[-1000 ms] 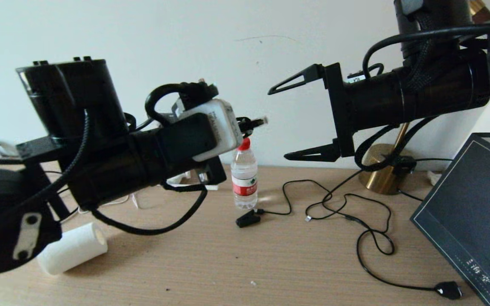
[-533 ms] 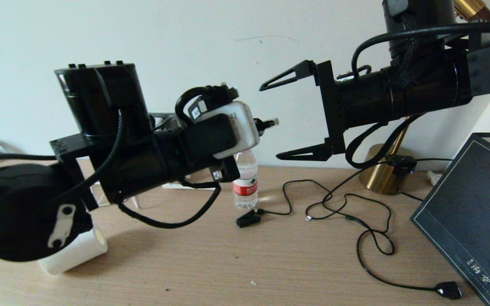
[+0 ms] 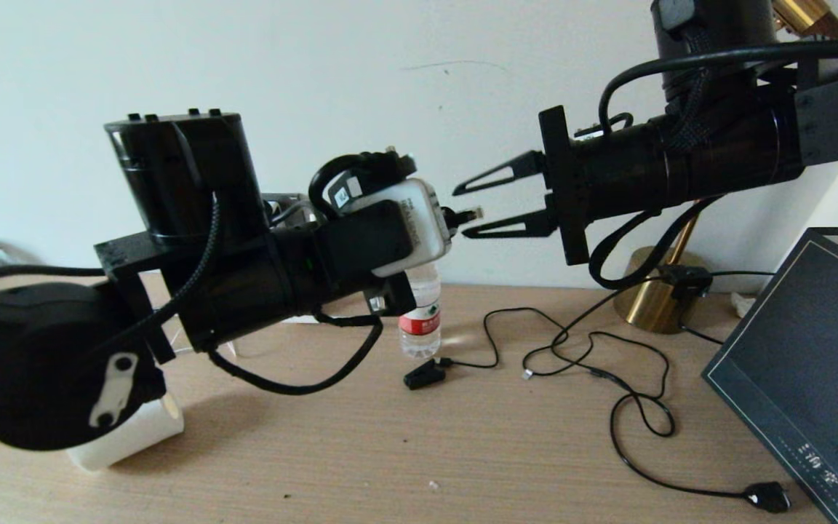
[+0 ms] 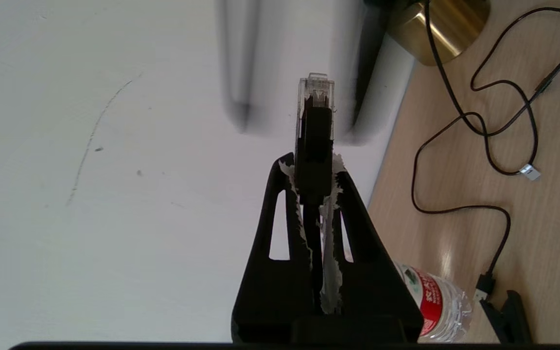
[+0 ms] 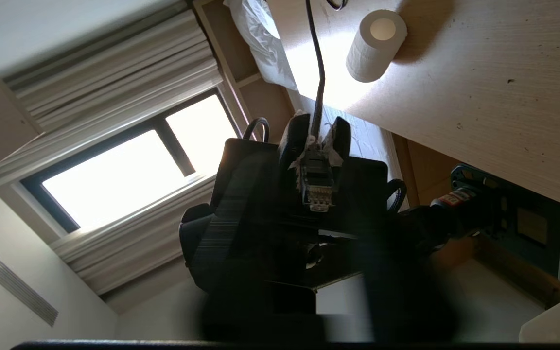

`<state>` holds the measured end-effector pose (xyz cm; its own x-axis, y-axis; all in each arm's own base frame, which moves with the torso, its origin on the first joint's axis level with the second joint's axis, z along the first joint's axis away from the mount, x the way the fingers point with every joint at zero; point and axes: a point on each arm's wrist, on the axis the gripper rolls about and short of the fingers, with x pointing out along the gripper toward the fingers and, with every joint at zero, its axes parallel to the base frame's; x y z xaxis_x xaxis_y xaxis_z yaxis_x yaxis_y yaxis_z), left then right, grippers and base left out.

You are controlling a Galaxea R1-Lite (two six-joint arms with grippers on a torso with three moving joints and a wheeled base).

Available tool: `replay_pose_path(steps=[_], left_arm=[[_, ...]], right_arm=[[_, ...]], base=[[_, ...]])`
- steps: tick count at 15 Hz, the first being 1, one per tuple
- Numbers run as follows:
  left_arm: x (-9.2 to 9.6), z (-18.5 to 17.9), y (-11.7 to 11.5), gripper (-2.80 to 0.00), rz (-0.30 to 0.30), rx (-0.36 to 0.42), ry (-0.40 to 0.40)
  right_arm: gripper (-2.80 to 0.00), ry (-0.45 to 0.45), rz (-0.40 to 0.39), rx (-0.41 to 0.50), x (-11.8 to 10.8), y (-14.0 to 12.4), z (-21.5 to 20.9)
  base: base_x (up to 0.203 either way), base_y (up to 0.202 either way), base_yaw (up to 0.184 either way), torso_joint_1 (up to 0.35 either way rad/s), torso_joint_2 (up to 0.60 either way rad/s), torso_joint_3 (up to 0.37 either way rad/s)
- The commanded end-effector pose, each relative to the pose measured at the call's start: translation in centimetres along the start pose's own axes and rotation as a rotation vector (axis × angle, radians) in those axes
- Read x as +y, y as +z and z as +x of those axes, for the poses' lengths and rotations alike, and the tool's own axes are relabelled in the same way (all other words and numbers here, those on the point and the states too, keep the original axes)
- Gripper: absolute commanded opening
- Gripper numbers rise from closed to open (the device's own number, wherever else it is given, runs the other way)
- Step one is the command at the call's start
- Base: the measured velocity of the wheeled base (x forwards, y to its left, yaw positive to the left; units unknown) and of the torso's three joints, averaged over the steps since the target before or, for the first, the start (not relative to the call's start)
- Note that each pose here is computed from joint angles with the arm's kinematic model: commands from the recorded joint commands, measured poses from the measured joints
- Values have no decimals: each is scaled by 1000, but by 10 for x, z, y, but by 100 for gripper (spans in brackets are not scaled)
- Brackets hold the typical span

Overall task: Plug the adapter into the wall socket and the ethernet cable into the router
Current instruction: Hand it to the other hand

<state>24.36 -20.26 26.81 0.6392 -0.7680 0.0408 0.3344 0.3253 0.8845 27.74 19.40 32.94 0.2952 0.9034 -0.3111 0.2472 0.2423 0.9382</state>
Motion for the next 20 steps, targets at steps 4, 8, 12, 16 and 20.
replay_pose_path(steps=[4,8,12,16,20], left_arm=[[-4,10,-1,-280,5,-15,2],[-1,11,2,0,8,-27,16],[-1,9,3,0,9,-30,15],[-5,-3,3,0,5,-33,-9],[2,-13,5,0,10,-75,-13]], right_arm=[[-280,-8,14,7,-2,0,2],[-280,-8,16,7,-2,1,2],[-280,-16,26,4,-4,2,2],[-280,-5,24,-4,-2,0,-4],[-280,13,36,56,1,-2,-12]], base=[[0,0,0,0,0,0],[0,0,0,0,0,0],[0,0,0,0,0,0],[0,0,0,0,0,0],[0,0,0,0,0,0]])
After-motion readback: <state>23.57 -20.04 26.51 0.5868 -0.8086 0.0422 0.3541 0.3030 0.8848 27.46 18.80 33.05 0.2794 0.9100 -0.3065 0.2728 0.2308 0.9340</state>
